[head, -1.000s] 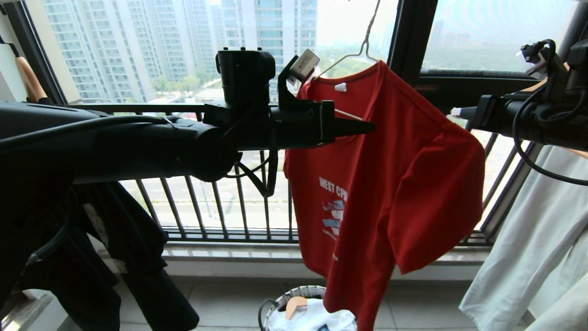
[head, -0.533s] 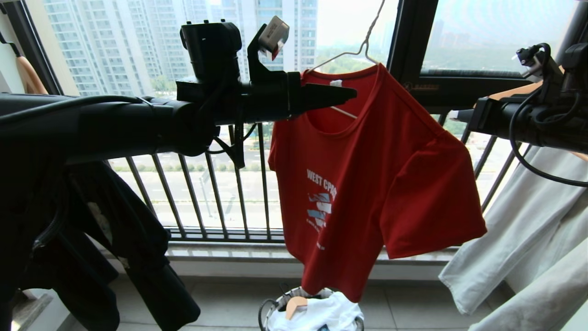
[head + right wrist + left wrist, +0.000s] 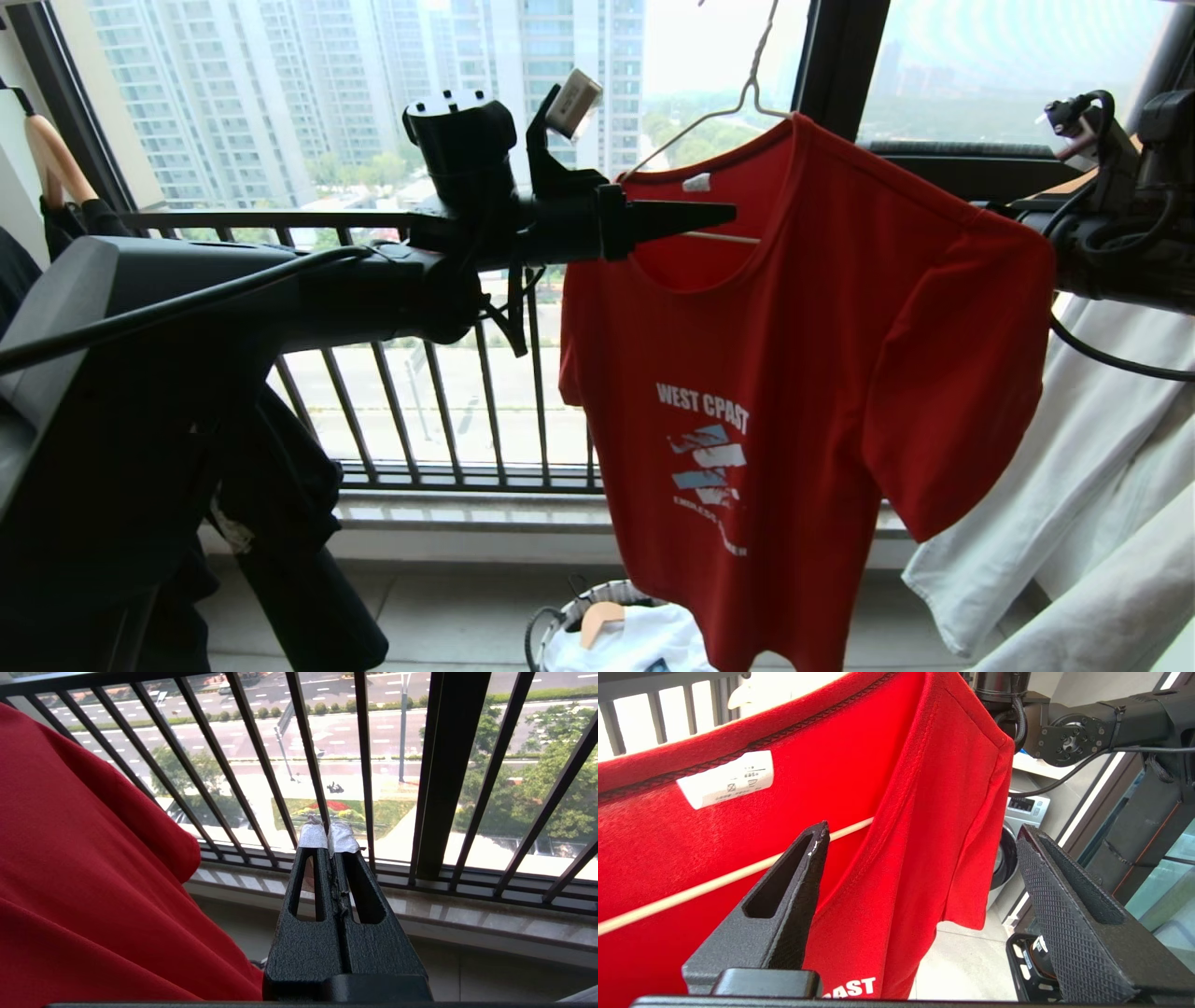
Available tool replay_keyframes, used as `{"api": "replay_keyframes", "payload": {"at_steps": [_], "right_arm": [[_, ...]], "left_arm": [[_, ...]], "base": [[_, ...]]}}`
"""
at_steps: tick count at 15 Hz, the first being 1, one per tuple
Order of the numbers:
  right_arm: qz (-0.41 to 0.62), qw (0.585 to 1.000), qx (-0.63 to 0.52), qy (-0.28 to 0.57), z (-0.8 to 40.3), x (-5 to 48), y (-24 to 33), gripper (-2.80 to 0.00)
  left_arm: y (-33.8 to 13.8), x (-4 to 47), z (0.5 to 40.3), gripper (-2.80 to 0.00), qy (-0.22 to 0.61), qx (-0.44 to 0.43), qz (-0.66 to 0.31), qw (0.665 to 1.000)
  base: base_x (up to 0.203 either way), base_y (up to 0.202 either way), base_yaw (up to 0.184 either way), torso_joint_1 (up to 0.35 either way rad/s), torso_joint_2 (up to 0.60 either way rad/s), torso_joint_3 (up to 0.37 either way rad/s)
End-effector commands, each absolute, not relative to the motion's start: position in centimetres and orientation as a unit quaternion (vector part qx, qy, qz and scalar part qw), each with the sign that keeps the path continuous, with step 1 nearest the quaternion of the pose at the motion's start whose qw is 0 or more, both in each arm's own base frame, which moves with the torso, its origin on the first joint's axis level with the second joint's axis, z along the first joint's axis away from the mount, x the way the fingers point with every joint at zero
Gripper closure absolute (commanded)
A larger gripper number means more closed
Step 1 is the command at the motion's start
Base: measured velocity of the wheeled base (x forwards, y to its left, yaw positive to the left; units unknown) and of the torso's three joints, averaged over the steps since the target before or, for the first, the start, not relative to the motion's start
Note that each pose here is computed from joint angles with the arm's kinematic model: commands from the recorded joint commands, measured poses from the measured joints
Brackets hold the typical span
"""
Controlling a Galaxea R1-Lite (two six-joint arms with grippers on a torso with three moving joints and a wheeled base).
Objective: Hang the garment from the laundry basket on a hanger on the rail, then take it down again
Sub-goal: Take the clothes off the clothes rack
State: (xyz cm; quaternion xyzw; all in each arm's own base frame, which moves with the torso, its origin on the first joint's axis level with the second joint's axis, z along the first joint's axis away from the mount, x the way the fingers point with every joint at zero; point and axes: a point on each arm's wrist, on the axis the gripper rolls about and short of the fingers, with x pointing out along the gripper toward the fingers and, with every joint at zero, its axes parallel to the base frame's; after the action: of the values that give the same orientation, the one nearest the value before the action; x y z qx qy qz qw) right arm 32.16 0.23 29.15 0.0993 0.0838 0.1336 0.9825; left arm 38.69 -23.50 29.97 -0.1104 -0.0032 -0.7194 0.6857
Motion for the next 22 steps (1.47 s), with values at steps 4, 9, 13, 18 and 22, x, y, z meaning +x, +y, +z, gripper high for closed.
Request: {"api": "replay_keyframes", "payload": {"at_steps": [4,9,13,18,22], "right_arm": [[0.134,0.982,0.099,0.083,29.2,32.1,0.2,0.0],[0.134,0.983,0.1,0.083,29.2,32.1,0.2,0.0],[0.134,0.982,0.099,0.083,29.2,32.1,0.2,0.0],[0.133,0.983,0.1,0.083,29.2,32.1,0.2,0.0],[0.134,0.983,0.1,0.08,29.4,31.8,0.2,0.0]], "left_arm": [[-26.0,38.2,28.8,-2.8,-0.012,-0.107,-0.74,0.664],[-27.0,38.0,28.3,-2.8,-0.01,-0.11,-0.743,0.66],[-26.9,38.2,28.6,-2.8,-0.039,-0.118,-0.72,0.682],[-27.0,37.4,29.3,-2.8,-0.036,-0.106,-0.744,0.659],[-28.0,37.1,28.8,-2.8,-0.029,-0.108,-0.751,0.651]], "base": [[0.0,0.0,0.0,0.0,0.0,0.0],[0.0,0.0,0.0,0.0,0.0,0.0],[0.0,0.0,0.0,0.0,0.0,0.0],[0.0,0.0,0.0,0.0,0.0,0.0],[0.0,0.0,0.0,0.0,0.0,0.0]]}}
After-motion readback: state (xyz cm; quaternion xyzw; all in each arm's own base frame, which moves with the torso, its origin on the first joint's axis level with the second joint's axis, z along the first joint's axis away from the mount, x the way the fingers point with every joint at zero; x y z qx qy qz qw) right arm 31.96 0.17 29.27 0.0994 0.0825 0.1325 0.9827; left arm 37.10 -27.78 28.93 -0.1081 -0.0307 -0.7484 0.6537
